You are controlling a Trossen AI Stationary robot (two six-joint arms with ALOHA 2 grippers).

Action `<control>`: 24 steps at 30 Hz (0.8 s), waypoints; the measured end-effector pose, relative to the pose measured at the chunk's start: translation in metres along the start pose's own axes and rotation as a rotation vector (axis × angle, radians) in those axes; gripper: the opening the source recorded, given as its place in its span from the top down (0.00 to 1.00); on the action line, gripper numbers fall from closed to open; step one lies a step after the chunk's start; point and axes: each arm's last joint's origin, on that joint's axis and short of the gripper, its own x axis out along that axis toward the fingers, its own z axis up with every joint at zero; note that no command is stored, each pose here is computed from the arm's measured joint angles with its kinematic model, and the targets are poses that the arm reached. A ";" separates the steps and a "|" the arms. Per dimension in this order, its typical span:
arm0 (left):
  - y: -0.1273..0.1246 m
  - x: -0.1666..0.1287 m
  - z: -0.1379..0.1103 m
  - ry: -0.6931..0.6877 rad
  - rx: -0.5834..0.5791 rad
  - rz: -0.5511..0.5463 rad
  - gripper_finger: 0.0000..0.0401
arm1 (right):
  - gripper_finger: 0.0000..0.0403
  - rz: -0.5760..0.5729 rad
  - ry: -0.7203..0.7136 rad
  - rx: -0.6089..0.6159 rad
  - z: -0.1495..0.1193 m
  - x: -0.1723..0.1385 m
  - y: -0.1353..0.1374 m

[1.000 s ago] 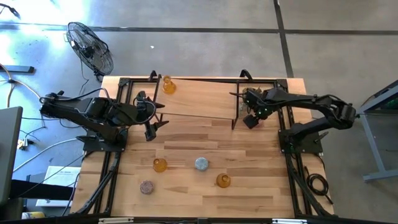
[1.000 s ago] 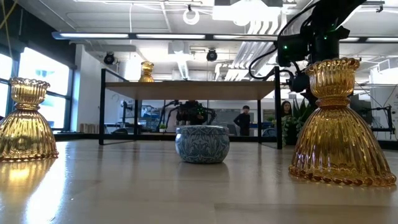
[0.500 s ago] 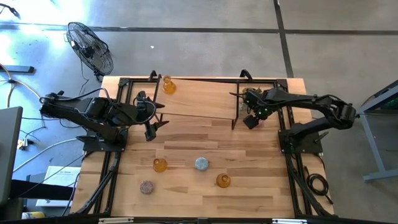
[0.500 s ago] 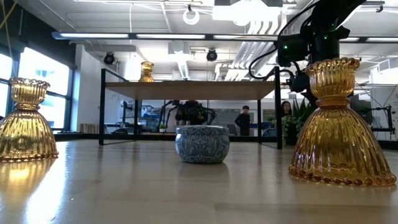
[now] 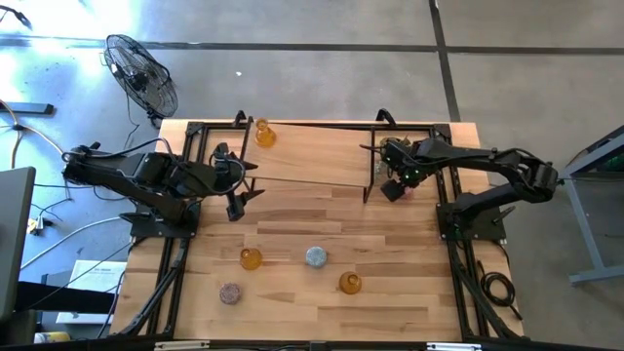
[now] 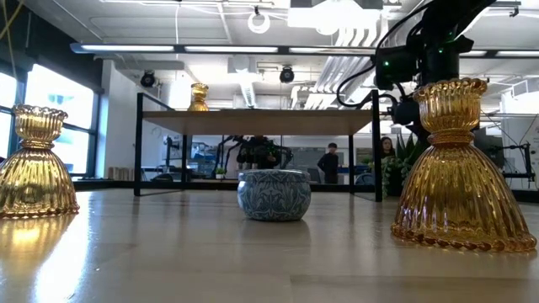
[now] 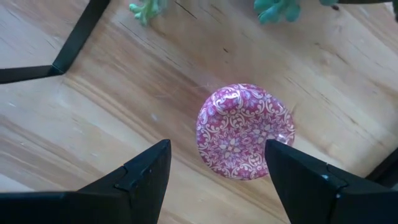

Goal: Pick & Place candle stick holders
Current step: Put the pink scented candle on the shelf

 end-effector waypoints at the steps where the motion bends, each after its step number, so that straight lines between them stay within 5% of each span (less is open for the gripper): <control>1: 0.000 0.000 0.000 0.002 0.001 0.000 0.23 | 0.37 0.001 -0.001 0.000 0.000 0.000 0.000; 24: 0.000 0.000 -0.001 0.009 0.006 0.002 0.23 | 0.37 0.074 -0.141 0.003 0.014 -0.001 0.007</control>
